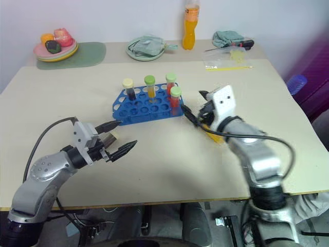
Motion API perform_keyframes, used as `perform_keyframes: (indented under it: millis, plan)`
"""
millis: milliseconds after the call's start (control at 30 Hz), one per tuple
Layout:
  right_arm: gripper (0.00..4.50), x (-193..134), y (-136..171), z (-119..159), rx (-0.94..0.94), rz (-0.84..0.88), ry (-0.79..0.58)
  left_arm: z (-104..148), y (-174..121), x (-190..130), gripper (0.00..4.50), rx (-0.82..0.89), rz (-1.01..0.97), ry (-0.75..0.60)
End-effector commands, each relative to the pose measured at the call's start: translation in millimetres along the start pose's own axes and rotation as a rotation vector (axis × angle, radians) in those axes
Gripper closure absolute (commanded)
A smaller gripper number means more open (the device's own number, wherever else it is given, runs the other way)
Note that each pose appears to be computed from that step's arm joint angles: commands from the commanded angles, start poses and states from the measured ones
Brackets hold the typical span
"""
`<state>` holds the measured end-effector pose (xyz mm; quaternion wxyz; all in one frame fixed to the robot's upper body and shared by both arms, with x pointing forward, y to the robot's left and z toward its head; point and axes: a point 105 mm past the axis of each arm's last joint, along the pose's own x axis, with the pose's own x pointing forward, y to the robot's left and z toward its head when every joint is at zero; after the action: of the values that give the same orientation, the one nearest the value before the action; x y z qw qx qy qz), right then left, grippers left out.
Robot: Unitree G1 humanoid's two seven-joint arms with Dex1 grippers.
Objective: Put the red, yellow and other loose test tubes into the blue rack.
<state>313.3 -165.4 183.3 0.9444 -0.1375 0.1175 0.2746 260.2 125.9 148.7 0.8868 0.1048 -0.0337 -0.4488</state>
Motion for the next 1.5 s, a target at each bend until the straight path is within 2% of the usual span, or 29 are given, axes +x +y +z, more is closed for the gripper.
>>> perform_keyframes:
  millis: [33,100,233,567,700,733,767,833,933,1000,1100,1167,1233,1267,1367,1433,1500]
  plan:
    - [0.35,-16.0,-3.4,-4.3,0.066,0.032,0.178,10.1,-19.6,8.1,0.00,0.006,-0.139,-0.026]
    - [0.35,-17.4,-0.8,-11.7,0.096,0.082,0.286,8.8,-26.6,12.0,0.00,0.012,-0.208,-0.015]
    - [0.35,-6.6,-9.7,-21.3,0.055,0.066,0.443,10.2,-30.0,18.9,0.00,0.019,-0.259,-0.028]
    - [0.35,25.5,-26.6,-39.2,-0.057,0.084,0.619,9.7,-34.9,21.2,0.00,0.008,-0.230,-0.047]
    - [0.35,31.3,-30.8,-44.0,-0.060,0.091,0.647,10.1,-34.6,18.9,0.00,-0.004,-0.202,-0.050]
    - [0.87,32.7,-31.5,-44.3,-0.061,0.093,0.652,9.9,-34.5,18.3,0.00,-0.004,-0.196,-0.048]
    - [1.15,33.5,-30.2,-44.0,-0.062,0.106,0.655,9.6,-34.7,17.6,0.00,-0.004,-0.191,-0.046]
    - [2.05,34.0,-28.2,-42.5,-0.066,0.123,0.657,9.1,-35.1,16.3,0.00,-0.004,-0.185,-0.043]
    - [3.60,33.3,-25.4,-37.5,-0.062,0.136,0.647,8.5,-34.9,14.8,0.00,-0.006,-0.179,-0.038]
    - [3.74,30.0,-23.9,-33.0,-0.072,0.138,0.636,8.1,-34.3,13.9,0.00,-0.007,-0.176,-0.036]
    - [3.74,21.8,-13.7,-19.8,-0.136,0.196,0.553,8.2,-32.5,13.0,0.00,-0.008,-0.170,-0.034]
    - [3.74,15.0,13.0,2.8,-0.279,0.309,0.348,7.8,-27.4,10.4,0.00,-0.009,-0.146,-0.031]
    - [3.74,10.4,52.9,33.8,-0.340,0.425,0.035,5.8,-20.9,6.3,0.00,-0.015,-0.114,-0.024]
    - [3.74,10.3,64.3,44.7,-0.304,0.437,-0.082,4.6,-18.3,4.6,0.00,-0.016,-0.100,-0.019]
    - [3.74,27.7,77.4,67.2,-0.138,0.351,-0.315,0.3,-8.7,0.0,0.00,-0.016,-0.042,-0.008]
    - [3.74,48.9,82.9,79.8,-0.015,0.274,-0.452,-5.3,6.3,-5.3,0.00,-0.011,0.057,-0.004]
    - [3.74,65.9,86.5,86.8,0.063,0.221,-0.531,-10.4,20.1,-11.2,0.00,-0.001,0.147,-0.001]
